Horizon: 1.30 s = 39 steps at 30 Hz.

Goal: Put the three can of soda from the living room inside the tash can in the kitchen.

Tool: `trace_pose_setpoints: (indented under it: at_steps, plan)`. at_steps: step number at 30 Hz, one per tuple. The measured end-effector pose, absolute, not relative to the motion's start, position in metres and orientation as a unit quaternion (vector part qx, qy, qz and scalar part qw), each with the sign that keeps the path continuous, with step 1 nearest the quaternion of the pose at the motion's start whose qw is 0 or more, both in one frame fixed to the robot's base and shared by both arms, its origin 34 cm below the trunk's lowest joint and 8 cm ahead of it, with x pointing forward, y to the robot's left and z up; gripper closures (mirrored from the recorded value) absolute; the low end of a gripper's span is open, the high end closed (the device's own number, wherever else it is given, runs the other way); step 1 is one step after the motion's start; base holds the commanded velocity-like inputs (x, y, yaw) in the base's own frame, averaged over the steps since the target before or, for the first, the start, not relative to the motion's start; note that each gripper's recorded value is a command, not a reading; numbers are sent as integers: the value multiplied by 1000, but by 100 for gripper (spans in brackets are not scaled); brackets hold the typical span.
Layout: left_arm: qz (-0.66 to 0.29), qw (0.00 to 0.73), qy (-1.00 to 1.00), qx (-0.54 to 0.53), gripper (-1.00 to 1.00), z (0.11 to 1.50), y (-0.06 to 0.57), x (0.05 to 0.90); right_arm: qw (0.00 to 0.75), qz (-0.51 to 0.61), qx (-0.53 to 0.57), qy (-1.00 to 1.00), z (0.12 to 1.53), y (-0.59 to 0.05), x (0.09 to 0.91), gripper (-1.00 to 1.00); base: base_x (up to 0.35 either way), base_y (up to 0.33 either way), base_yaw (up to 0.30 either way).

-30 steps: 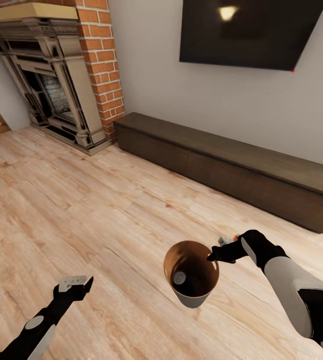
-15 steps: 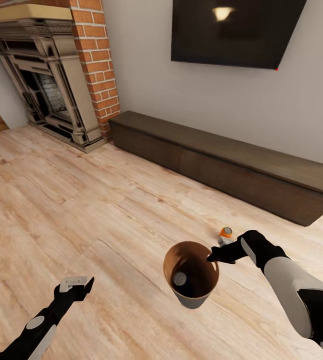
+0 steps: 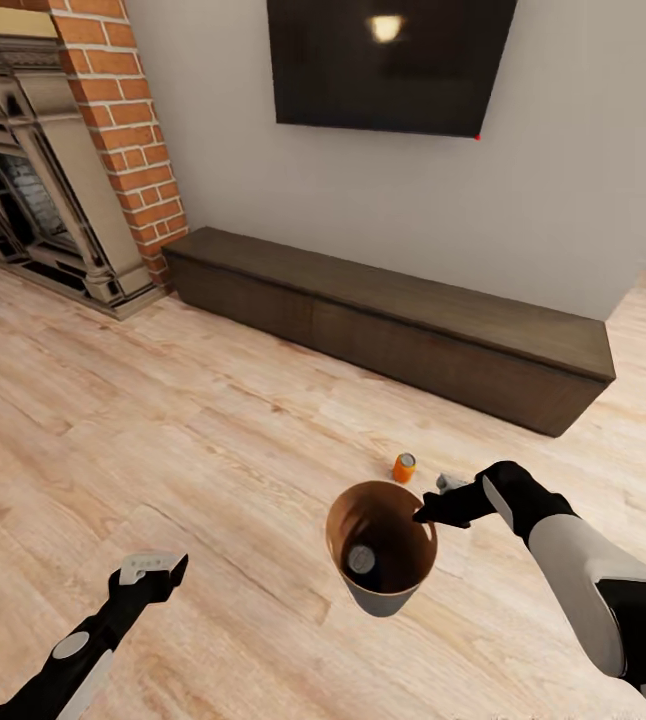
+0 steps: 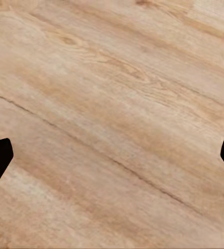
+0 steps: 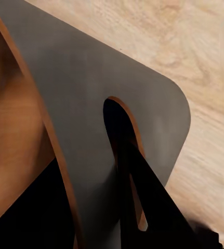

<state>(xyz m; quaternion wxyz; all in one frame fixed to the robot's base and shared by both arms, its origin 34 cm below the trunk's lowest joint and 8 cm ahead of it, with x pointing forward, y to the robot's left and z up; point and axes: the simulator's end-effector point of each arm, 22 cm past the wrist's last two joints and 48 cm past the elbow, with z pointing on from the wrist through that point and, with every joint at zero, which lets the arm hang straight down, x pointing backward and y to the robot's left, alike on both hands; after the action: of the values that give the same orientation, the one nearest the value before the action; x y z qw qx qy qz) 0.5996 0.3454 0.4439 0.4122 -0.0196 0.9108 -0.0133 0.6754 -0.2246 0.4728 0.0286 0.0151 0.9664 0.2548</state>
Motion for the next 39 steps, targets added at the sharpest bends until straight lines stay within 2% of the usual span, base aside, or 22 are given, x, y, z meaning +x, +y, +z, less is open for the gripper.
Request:
trace_pose_setpoints:
  at_steps: [25,39]
  plan:
    - [-15,417,909,-15,-100,449,342,602,34,250,10,968,479,-227,678,100,10,-284,-232]
    - [-15,417,908,-15,-100,450,342,602,36,253,13,967,481,-227,679,100,227,-234,-181]
